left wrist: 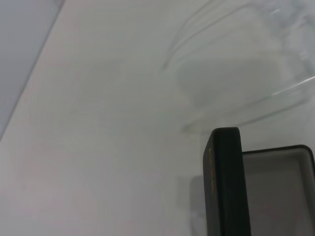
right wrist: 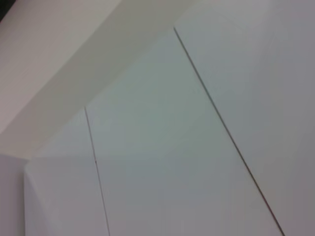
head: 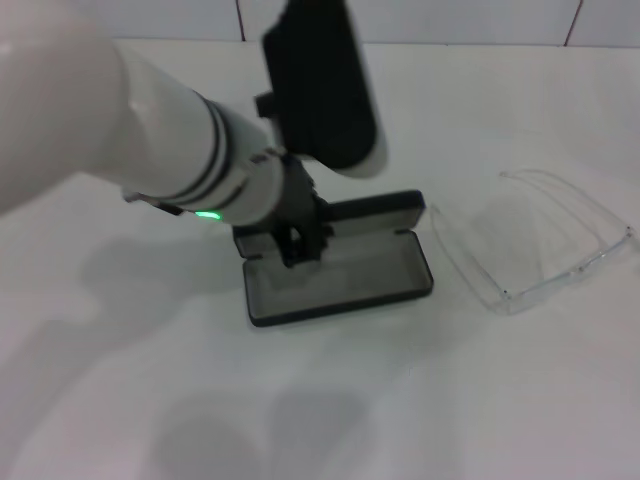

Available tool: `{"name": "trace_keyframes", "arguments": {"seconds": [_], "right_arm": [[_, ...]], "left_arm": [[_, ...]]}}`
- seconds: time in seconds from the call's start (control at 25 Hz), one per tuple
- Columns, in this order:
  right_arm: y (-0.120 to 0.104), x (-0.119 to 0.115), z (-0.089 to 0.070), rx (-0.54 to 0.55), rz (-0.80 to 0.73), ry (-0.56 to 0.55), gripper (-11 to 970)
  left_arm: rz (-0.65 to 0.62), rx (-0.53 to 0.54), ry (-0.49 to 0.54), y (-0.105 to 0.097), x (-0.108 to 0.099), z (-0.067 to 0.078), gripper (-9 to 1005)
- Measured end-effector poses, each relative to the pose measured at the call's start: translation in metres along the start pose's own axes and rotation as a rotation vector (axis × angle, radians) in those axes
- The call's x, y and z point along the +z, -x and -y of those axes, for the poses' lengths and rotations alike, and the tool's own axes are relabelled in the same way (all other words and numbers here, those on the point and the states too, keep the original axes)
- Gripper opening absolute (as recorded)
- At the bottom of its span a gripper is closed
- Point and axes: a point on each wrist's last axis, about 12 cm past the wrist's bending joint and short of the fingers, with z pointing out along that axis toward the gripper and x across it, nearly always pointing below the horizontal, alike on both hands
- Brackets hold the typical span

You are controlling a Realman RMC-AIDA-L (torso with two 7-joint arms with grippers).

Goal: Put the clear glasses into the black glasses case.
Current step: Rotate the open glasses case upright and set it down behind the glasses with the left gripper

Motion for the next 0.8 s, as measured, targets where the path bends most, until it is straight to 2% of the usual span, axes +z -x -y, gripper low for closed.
{"name": "trace_keyframes", "arguments": {"seconds": [0.28, 0.64, 0.8], "right_arm": [[-0.001, 0.002, -0.001, 0.005, 0.003, 0.014, 874], [-0.003, 0.003, -0.002, 0.004, 0.006, 0.018, 874], [-0.003, 0.003, -0.002, 0.003, 0.008, 0.016, 874]], "left_arm": [[0.024, 0.043, -0.006, 0.02, 0.008, 0.013, 200], [0.024, 0.065, -0.021, 0.034, 0.027, 0.022, 202], [0.036, 0.103, -0.021, 0.039, 0.03, 0.027, 203]]}}
